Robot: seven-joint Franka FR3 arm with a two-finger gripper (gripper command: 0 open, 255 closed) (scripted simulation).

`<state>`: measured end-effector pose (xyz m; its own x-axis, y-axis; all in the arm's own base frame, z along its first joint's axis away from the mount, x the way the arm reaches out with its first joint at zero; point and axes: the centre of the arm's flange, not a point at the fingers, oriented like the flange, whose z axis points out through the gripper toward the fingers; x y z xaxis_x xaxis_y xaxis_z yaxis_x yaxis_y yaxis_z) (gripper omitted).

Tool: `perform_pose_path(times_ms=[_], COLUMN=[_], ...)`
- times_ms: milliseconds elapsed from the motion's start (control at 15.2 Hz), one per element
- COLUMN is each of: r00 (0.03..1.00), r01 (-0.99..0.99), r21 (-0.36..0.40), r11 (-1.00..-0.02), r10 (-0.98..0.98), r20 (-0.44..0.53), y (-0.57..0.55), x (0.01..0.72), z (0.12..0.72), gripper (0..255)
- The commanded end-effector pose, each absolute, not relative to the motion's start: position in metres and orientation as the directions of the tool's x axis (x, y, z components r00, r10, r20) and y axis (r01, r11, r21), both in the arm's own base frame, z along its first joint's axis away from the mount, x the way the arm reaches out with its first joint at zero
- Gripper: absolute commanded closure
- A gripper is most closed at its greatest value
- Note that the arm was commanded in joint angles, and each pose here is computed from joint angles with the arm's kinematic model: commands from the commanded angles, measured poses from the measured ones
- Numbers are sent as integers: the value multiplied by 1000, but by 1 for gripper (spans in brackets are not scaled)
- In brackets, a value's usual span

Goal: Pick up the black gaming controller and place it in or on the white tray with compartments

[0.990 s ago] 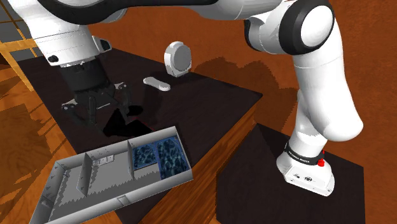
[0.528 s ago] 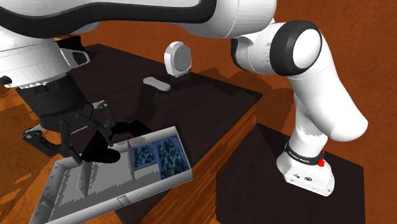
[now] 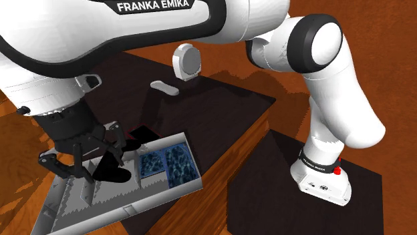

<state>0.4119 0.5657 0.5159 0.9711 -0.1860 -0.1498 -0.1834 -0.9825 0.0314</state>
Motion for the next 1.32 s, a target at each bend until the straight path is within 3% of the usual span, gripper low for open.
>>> perform_pose_path(times_ms=[0,858,924,1254], r00=[971,971,971,971], r01=[-183,-183,-183,-183], r21=[31,31,31,31], r11=[-983,-983,-983,-983], r10=[-186,-186,-186,-186], r20=[-150,-150,-150,-150], y=[565,565,565,565], x=[411,411,411,411], z=[504,480,480,480], gripper=[255,255,0,0])
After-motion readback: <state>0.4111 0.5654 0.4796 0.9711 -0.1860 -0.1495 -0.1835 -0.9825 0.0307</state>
